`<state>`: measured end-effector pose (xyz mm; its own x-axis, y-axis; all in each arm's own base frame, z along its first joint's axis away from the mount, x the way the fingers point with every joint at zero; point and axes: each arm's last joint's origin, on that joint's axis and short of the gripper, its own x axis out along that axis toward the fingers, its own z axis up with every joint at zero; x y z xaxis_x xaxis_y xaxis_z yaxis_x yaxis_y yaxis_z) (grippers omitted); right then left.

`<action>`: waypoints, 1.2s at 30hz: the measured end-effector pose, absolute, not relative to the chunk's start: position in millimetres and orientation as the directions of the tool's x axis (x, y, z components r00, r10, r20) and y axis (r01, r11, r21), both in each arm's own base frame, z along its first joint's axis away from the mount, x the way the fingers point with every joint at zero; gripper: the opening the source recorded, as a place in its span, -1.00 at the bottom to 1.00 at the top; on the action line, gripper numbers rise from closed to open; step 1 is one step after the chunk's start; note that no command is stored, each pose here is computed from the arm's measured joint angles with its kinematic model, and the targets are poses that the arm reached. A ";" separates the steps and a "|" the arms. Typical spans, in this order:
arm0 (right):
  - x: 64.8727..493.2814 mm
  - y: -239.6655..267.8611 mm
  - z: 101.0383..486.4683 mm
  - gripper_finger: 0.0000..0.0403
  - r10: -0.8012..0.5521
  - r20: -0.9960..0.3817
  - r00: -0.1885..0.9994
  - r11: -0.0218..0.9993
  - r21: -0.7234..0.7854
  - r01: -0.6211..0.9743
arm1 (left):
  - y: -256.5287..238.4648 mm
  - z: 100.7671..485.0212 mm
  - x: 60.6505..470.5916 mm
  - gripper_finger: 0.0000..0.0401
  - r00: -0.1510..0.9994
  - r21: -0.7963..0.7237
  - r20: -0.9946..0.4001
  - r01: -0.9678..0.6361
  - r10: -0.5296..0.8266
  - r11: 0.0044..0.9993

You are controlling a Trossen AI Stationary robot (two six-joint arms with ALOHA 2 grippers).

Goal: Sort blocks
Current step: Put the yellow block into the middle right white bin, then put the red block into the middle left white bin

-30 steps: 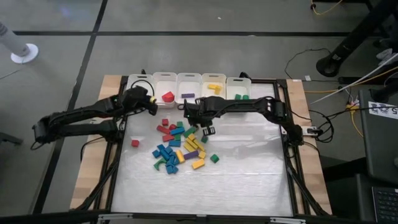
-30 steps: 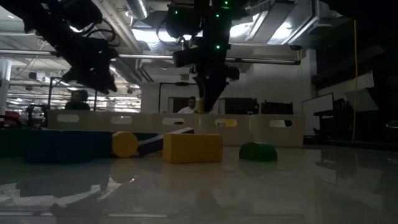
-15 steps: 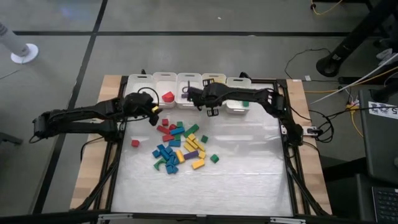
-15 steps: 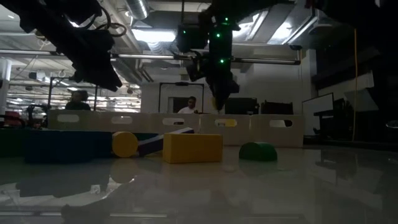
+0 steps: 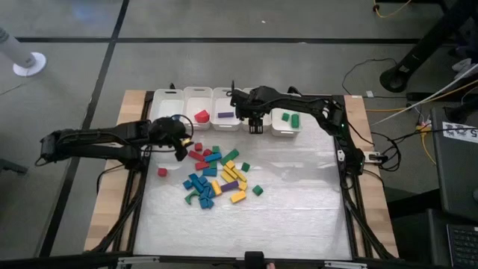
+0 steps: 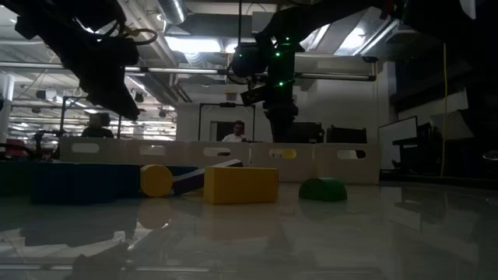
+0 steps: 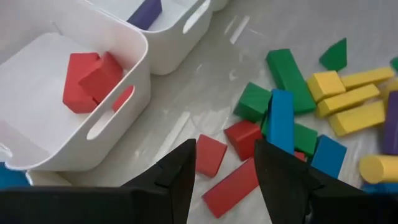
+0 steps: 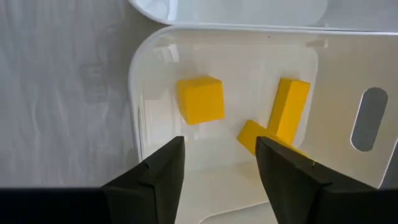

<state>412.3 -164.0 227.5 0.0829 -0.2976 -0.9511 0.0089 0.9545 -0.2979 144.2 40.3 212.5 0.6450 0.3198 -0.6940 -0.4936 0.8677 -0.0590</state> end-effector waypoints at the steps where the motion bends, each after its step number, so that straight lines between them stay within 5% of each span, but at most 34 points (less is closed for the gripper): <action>1: 412.4 -163.8 227.5 0.01 -0.298 -0.951 0.083 0.955 -0.298 0.009 | 40.2 212.0 144.6 -0.25 0.643 -0.052 -0.696 -0.488 0.318 0.871; 9: 413.1 -162.0 227.4 0.08 -0.296 -0.951 0.084 0.955 -0.297 0.005 | 39.3 201.3 153.9 -0.23 0.594 0.034 -0.749 -0.408 0.293 0.912; 22: 413.1 -162.0 227.2 0.08 -0.296 -0.951 0.085 0.955 -0.297 0.004 | 45.4 174.4 181.0 0.11 0.516 0.122 -0.811 -0.313 0.276 0.942; 36: 415.0 -162.7 228.1 0.08 -0.303 -0.947 0.107 0.953 -0.304 0.011 | 50.6 142.8 199.8 0.11 0.425 0.174 -0.864 -0.251 0.270 0.952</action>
<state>415.0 -162.7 228.1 0.1068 -0.3033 -0.9469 0.0112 0.9526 -0.3039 199.8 50.6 142.8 0.4248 0.2695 -0.8642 -0.2508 0.9523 0.1737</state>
